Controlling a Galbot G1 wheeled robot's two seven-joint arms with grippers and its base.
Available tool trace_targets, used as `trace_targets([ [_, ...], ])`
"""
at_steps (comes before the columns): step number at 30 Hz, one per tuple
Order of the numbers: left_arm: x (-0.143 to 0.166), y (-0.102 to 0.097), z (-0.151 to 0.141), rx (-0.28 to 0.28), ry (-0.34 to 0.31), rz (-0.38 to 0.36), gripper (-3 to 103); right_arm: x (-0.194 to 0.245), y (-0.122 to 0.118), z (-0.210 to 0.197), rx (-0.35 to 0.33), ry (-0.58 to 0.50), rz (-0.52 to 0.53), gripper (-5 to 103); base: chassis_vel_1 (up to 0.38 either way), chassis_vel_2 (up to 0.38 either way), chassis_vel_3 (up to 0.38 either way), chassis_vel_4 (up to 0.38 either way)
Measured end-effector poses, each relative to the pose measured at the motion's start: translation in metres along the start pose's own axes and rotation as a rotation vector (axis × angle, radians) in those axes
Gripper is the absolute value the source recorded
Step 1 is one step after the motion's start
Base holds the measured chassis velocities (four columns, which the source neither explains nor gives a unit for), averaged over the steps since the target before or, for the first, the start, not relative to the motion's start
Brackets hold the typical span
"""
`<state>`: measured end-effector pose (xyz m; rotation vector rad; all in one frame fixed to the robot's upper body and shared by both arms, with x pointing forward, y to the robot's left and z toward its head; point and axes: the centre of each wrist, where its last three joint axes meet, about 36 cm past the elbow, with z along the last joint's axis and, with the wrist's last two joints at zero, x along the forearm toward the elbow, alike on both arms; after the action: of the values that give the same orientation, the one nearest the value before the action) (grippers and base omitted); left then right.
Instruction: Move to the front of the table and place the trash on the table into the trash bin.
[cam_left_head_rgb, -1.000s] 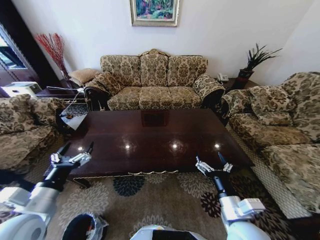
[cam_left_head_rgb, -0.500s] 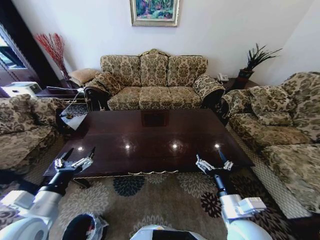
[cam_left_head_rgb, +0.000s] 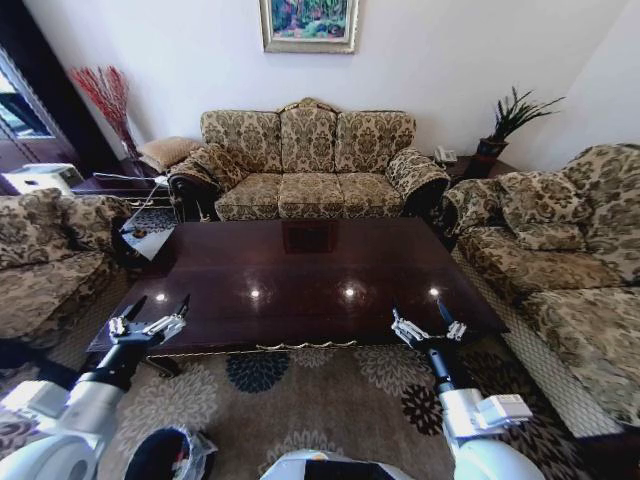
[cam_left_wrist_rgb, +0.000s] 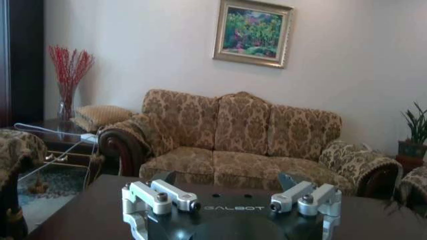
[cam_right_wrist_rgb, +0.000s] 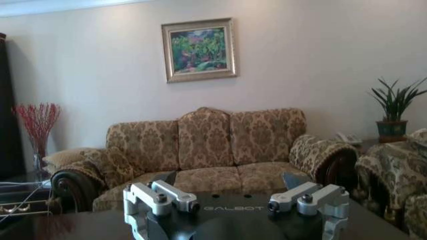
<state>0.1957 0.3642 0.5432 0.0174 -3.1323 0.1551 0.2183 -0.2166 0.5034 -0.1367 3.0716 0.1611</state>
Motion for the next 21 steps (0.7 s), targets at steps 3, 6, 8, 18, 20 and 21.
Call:
trace_targets([
  [3, 0.0, 0.0001, 0.0, 0.0, 0.0, 0.0, 100, 0.0, 0.0, 0.0001, 0.0, 0.0, 0.0, 100, 0.0, 0.0, 0.0, 0.0],
  [6, -0.0001, 0.0001, 0.0, 0.0, 0.0, 0.0, 100, 0.0, 0.0, 0.0001, 0.0, 0.0, 0.0, 100, 0.0, 0.0, 0.0, 0.0],
  [8, -0.0001, 0.0001, 0.0, 0.0, 0.0, 0.0, 100, 0.0, 0.0, 0.0001, -0.001, 0.0, 0.0, 100, 0.0, 0.0, 0.0, 0.0],
  [18, -0.0001, 0.0002, 0.0, 0.0, 0.0, -0.001, 100, -0.0001, 0.0, 0.0001, -0.001, 0.0, 0.0, 100, 0.032, 0.041, 0.03, 0.037],
  [20, -0.0001, 0.0002, 0.0, 0.0, 0.0, -0.001, 100, -0.0001, 0.0, 0.0001, -0.001, 0.0, 0.0, 100, 0.0, 0.0, 0.0, 0.0],
  [21, -0.0001, 0.0002, 0.0, 0.0, -0.001, -0.001, 100, 0.0, 0.0, 0.0001, -0.001, 0.0, 0.0, 100, 0.0, 0.0, 0.0, 0.0],
])
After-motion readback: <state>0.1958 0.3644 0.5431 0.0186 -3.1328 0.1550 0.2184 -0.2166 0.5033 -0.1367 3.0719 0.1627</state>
